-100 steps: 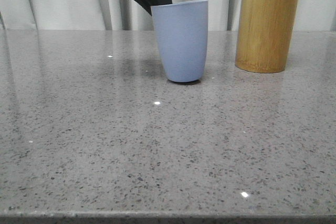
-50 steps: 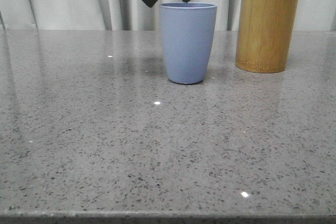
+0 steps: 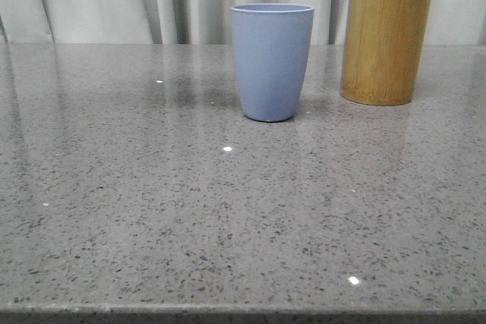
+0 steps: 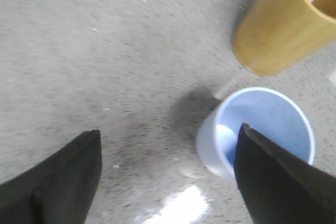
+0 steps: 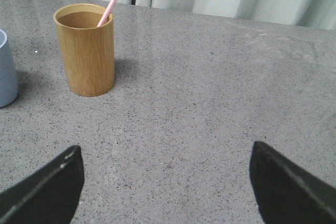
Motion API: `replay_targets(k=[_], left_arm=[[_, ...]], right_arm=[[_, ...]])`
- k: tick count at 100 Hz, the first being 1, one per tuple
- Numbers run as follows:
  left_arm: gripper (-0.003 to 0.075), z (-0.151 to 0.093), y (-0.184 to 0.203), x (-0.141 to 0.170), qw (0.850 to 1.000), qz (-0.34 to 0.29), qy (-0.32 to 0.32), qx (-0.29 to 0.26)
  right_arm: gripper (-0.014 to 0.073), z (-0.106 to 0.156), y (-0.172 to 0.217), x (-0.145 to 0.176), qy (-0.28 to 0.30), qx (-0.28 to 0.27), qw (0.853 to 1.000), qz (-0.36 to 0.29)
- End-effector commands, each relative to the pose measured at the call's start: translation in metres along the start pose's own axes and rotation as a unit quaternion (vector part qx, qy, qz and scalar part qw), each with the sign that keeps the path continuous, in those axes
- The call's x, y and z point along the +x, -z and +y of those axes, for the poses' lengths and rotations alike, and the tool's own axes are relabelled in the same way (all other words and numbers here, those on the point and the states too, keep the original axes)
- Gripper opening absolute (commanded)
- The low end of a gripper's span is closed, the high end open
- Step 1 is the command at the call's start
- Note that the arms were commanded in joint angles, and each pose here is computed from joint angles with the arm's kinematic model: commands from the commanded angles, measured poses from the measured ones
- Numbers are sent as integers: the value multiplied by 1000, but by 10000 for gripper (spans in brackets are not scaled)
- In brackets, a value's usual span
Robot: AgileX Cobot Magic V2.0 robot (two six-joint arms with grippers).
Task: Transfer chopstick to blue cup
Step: 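Release the blue cup and lift the left gripper away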
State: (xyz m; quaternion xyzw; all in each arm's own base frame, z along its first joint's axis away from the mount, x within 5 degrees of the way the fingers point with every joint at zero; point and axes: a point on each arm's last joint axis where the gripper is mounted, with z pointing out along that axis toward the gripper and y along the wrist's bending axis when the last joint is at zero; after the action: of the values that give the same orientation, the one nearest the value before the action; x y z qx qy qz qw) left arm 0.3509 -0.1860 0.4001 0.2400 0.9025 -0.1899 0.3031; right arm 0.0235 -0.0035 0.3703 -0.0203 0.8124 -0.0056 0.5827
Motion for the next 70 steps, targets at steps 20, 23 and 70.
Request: replay_targets(k=[20, 23, 70], left_arm=[[514, 29, 87, 24, 992, -99, 53, -51], [514, 31, 96, 31, 990, -110, 58, -59], [514, 23, 133, 197, 975, -140, 122, -125]], right_arm=[[634, -2, 1, -15, 9, 10, 999, -43], [634, -2, 1, -15, 9, 10, 999, -43], [634, -1, 2, -23, 10, 8, 996, -84]])
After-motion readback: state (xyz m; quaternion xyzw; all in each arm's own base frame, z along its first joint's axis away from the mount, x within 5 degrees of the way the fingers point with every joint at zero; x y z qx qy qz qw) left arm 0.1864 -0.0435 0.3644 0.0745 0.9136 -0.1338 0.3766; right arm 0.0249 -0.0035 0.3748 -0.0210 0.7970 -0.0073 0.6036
